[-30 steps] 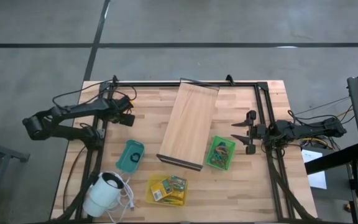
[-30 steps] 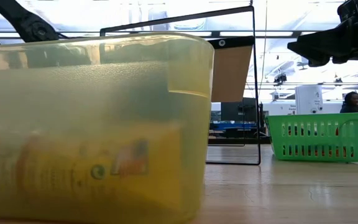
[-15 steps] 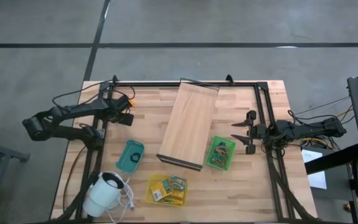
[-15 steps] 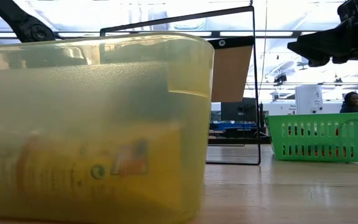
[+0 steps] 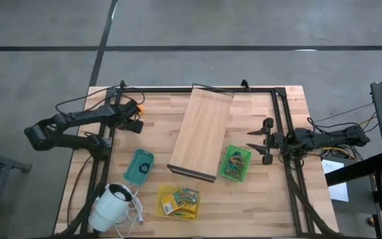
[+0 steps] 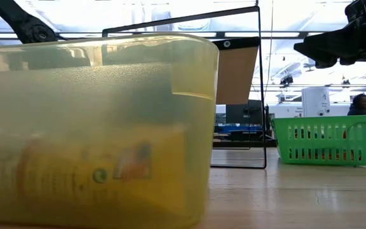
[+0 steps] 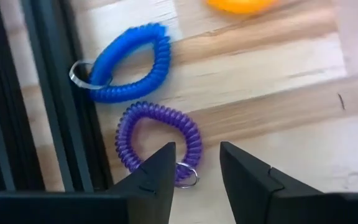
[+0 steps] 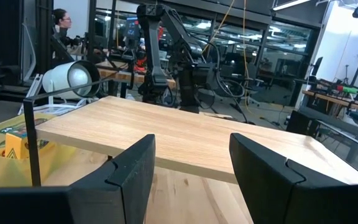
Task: Pick & Place Office Desk Supplies
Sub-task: Put the purple spring keychain into the blue bin
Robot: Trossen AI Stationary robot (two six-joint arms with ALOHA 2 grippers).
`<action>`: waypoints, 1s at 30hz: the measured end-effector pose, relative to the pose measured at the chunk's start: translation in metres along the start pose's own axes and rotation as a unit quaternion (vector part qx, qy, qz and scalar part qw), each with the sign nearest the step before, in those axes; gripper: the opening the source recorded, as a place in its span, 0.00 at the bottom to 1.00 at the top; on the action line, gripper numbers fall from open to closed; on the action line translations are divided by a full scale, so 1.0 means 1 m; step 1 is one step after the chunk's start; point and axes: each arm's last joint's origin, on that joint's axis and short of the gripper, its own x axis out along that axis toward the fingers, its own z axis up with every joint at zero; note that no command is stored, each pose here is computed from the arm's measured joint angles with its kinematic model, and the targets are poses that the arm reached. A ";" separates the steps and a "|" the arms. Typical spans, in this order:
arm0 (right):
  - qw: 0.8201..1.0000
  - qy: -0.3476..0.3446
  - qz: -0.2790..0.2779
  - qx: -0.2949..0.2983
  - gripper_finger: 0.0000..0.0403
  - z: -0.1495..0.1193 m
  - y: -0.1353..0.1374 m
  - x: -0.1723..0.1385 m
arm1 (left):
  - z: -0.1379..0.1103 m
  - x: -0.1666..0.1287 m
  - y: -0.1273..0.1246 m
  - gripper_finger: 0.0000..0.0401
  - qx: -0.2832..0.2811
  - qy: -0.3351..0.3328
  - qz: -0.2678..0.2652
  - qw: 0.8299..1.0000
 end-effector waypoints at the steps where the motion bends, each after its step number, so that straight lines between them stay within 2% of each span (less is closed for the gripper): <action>1: 1.000 0.000 0.000 0.000 0.51 0.000 0.000 0.000 | 0.000 0.001 0.001 0.31 -0.017 0.004 0.000 1.000; 10: 1.000 0.000 0.000 0.000 0.51 0.000 0.000 0.000 | 0.002 0.007 0.014 0.31 -0.070 0.041 -0.011 0.997; 14: 1.000 0.000 0.000 0.000 0.51 0.000 0.000 0.000 | -0.003 0.010 0.013 0.31 -0.071 0.067 -0.041 0.994; 30: 1.000 0.000 0.000 0.000 0.51 0.000 0.000 0.000 | -0.005 0.010 0.011 0.29 -0.086 0.096 -0.083 0.988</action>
